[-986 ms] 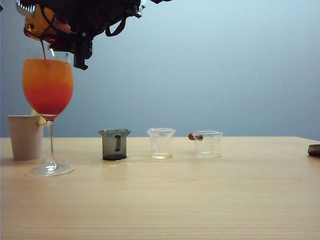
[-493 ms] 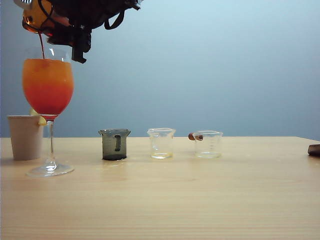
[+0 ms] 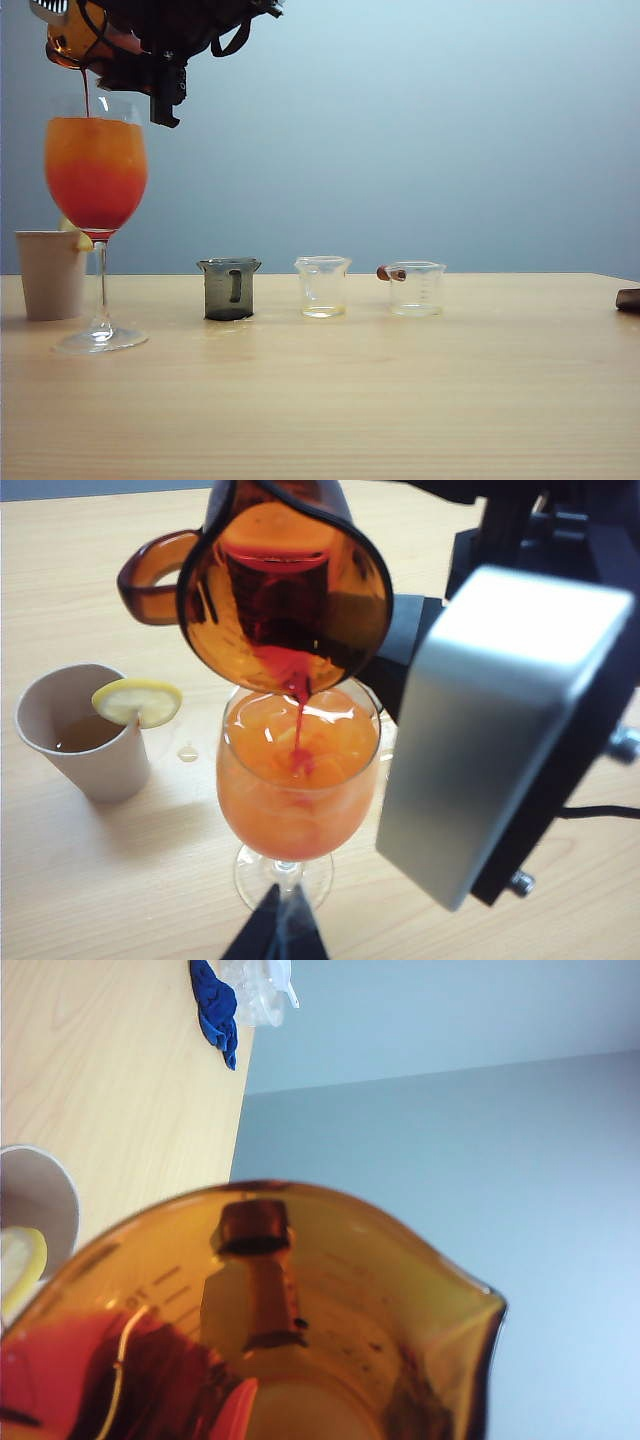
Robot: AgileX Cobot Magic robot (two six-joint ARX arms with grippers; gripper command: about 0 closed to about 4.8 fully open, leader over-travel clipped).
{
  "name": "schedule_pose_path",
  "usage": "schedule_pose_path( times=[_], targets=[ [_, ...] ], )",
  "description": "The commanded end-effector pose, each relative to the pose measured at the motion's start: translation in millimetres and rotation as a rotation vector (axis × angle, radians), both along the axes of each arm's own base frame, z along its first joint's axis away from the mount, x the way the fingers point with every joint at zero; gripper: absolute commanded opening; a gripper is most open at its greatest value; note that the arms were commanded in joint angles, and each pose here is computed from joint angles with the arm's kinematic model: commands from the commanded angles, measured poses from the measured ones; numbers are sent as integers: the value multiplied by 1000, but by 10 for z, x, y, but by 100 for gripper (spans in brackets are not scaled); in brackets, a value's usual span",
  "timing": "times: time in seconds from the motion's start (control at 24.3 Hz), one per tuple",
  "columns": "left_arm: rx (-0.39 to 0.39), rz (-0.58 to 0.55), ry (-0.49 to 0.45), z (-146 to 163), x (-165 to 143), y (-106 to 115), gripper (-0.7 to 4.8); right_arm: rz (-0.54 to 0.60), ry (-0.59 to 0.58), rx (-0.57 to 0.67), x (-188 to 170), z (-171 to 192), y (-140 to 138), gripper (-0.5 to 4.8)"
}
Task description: Pick up the fourth measuring cup from the left, pour the grenadine inside into the goblet, and finally put the measuring cup back in its original place.
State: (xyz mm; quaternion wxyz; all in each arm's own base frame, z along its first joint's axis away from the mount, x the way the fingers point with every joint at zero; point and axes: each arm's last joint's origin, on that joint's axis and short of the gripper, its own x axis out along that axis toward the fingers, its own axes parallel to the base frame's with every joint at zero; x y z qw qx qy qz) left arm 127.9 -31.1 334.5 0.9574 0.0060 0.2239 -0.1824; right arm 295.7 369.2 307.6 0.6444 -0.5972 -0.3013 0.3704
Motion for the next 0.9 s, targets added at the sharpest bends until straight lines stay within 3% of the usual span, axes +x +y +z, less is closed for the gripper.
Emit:
schedule_pose_path(
  times=[0.04,0.9],
  targets=[
    [-3,-2,-15,21,-5,0,-5,3,-44,16,-15,94,-12,54],
    [-2,-2,-8,15,-8,1,-5,2,-111,-27,-19,206,-40,54]
  ],
)
